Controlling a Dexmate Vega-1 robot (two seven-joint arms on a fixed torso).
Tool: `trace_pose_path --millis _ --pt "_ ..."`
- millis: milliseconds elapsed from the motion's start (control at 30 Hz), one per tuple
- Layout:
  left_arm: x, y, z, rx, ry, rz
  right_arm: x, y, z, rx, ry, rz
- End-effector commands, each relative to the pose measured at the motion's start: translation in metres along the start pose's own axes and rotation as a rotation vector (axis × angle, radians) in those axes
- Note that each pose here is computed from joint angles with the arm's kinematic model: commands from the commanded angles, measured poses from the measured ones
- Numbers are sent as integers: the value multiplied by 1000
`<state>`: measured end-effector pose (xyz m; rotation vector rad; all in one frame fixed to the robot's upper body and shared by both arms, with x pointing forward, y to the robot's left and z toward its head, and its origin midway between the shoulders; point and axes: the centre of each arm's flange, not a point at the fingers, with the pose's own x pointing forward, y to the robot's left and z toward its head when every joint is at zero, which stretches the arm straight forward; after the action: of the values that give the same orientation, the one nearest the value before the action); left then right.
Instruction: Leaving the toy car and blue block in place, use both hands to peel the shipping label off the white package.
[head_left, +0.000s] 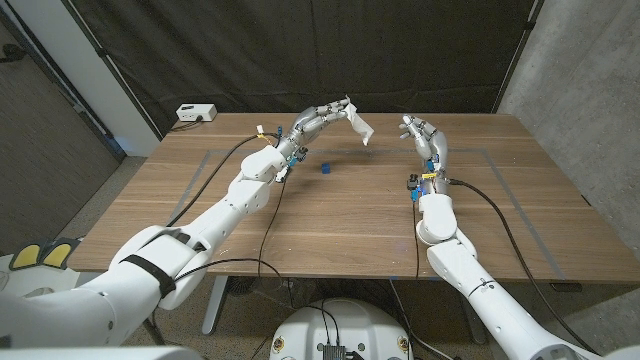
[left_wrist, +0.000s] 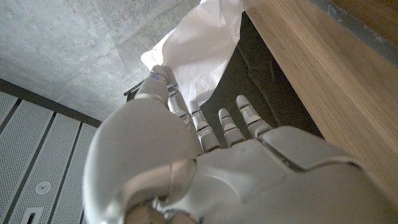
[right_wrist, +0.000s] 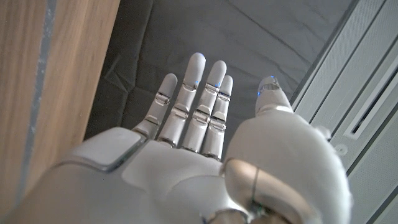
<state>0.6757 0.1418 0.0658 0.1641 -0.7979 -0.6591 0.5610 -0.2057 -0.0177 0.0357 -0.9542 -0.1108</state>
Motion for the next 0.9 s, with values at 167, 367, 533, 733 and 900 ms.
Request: trace_pose_path --millis 167,367,533,733,900 --pt "24 -12 12 93 -4 -119 -12 36 37 -752 -92 -66" --pt "27 -15 13 96 -3 -145 -14 45 44 -851 -103 -84" --pt "28 -18 13 100 1 -179 -15 48 47 -904 -109 -102" --pt "27 -21 14 107 8 -195 -15 51 48 -941 -110 -131" --pt "28 -25 15 110 11 -215 -15 53 48 -965 -107 -138"
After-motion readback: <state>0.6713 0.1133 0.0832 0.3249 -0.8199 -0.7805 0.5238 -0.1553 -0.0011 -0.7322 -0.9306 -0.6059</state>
